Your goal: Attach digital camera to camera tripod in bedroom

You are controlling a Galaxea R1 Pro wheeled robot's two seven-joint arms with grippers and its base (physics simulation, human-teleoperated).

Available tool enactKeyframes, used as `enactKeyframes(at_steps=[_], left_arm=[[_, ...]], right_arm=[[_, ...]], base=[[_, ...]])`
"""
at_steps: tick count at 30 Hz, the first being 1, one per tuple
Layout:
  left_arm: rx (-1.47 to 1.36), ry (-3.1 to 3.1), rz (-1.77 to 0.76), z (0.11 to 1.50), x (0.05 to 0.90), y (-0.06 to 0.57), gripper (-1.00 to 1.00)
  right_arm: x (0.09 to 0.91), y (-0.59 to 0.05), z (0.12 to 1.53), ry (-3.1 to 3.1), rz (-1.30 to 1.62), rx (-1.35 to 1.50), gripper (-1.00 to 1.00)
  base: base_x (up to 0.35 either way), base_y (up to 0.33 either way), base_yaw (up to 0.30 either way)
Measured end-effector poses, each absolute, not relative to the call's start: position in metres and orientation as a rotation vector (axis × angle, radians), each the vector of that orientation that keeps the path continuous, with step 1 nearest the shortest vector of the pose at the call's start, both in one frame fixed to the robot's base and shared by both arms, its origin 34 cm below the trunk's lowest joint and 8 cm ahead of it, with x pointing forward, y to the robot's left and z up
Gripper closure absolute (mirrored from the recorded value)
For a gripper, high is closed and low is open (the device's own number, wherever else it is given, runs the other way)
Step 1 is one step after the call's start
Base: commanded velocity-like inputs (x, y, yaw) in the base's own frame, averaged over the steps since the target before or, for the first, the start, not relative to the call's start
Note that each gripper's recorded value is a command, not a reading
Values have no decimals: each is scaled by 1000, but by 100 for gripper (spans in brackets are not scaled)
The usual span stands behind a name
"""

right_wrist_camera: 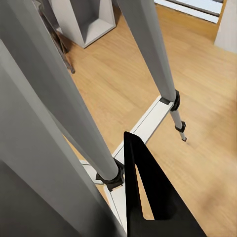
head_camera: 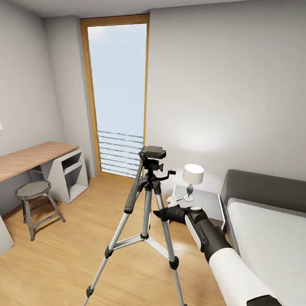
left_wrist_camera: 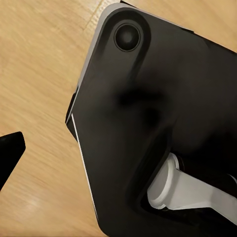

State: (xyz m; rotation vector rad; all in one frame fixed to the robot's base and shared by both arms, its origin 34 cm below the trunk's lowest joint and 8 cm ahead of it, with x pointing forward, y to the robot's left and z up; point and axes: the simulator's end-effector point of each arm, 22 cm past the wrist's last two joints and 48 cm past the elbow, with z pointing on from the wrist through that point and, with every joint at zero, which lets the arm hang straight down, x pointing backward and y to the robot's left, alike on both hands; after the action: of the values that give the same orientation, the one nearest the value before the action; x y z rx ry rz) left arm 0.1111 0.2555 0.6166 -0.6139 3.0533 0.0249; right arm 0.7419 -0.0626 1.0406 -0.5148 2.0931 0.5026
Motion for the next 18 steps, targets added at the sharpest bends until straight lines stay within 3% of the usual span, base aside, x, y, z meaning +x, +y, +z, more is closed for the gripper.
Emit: enactKeyframes(at_steps=[18], left_arm=[[-614,3054,24,617,111,255,-100]], right_arm=[[745,-63,1031,2043,493,-520,100]], base=[[0,0,0]])
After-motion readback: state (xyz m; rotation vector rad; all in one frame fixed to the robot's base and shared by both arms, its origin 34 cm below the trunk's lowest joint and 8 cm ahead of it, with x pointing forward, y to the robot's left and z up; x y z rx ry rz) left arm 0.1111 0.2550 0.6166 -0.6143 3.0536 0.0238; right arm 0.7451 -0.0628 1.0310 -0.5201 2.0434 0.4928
